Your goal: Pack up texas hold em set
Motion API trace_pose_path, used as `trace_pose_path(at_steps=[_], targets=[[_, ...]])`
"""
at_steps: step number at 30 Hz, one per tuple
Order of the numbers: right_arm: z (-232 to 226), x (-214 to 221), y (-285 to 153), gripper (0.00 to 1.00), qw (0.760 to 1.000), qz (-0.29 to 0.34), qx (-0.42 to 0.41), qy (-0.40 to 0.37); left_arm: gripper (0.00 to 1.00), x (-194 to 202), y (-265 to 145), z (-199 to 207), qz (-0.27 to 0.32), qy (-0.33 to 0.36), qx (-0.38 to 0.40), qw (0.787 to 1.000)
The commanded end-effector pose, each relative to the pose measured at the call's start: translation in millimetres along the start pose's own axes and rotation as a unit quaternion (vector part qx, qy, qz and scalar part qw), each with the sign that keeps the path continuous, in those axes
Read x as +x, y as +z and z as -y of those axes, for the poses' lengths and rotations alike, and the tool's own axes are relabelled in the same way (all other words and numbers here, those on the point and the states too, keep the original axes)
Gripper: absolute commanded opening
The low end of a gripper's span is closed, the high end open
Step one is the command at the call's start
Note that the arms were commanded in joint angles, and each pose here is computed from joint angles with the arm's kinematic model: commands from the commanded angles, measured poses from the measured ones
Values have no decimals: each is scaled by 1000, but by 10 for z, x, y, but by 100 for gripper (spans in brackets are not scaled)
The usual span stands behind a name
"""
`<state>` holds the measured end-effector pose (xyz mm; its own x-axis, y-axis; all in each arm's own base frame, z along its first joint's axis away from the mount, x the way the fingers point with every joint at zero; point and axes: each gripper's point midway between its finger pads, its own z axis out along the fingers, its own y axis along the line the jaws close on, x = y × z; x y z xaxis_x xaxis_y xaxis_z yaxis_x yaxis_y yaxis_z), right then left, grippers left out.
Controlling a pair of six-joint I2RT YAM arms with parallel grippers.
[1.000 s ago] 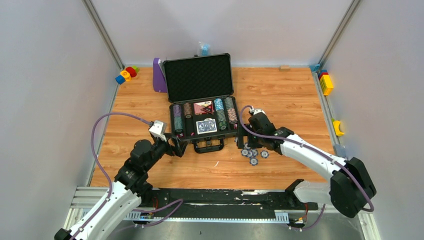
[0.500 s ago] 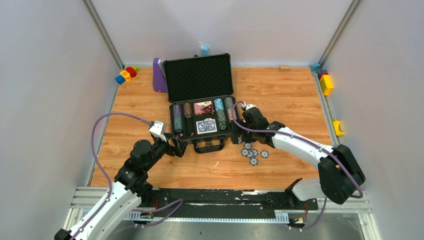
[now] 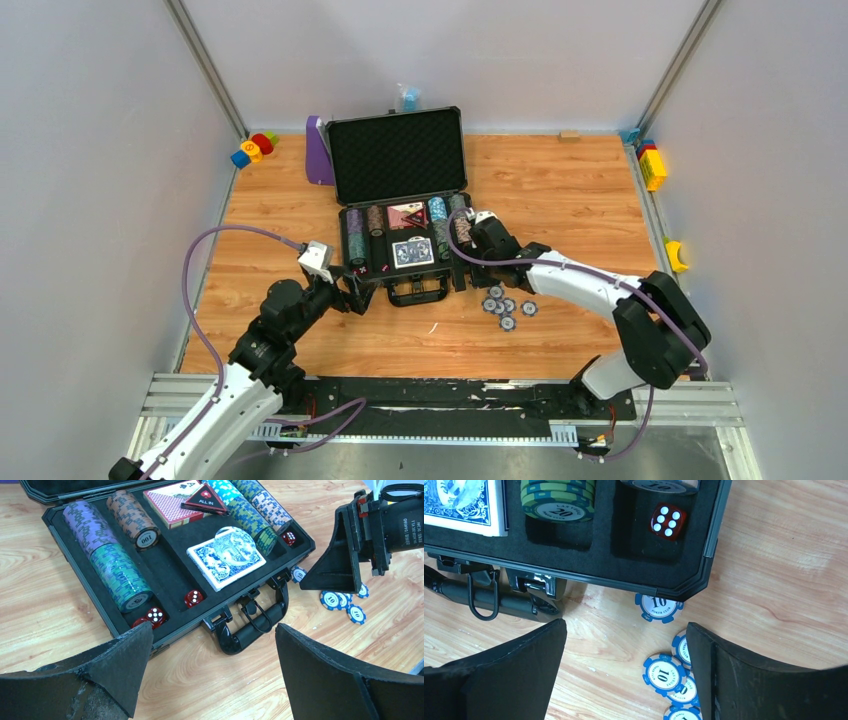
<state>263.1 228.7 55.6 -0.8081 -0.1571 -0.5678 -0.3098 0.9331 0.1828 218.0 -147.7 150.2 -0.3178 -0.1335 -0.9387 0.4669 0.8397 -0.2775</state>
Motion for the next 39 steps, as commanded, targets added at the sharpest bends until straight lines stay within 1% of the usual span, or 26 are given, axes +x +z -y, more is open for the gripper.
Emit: trace_pose_path(at_steps=[1, 6, 12, 19, 22, 25, 28, 39], targets=[[-89, -259, 17, 90, 999, 37, -8, -5, 100, -128, 12, 37, 22, 10, 8, 1000], [-72, -157, 52, 78, 1000, 17, -5, 2, 100, -120, 14, 26, 21, 9, 6, 1000], [-42, -63, 76, 78, 1000, 6, 0, 7, 100, -112, 21, 25, 19, 8, 5, 1000], [108, -74, 173, 77, 999, 7, 46, 1, 100, -112, 16, 31, 19, 8, 7, 1000], [197, -53, 223, 73, 998, 6, 67, -2, 100, -113, 9, 31, 19, 8, 7, 1000], [198, -25, 279, 69, 998, 2, 66, -2, 100, -116, 5, 30, 21, 8, 6, 1000], [193, -6, 334, 62, 998, -4, 66, -4, 100, -118, 2, 27, 22, 8, 6, 1000], [168, 176, 345, 52, 998, -45, 48, -9, 100, -124, 1, 26, 23, 8, 5, 1000]])
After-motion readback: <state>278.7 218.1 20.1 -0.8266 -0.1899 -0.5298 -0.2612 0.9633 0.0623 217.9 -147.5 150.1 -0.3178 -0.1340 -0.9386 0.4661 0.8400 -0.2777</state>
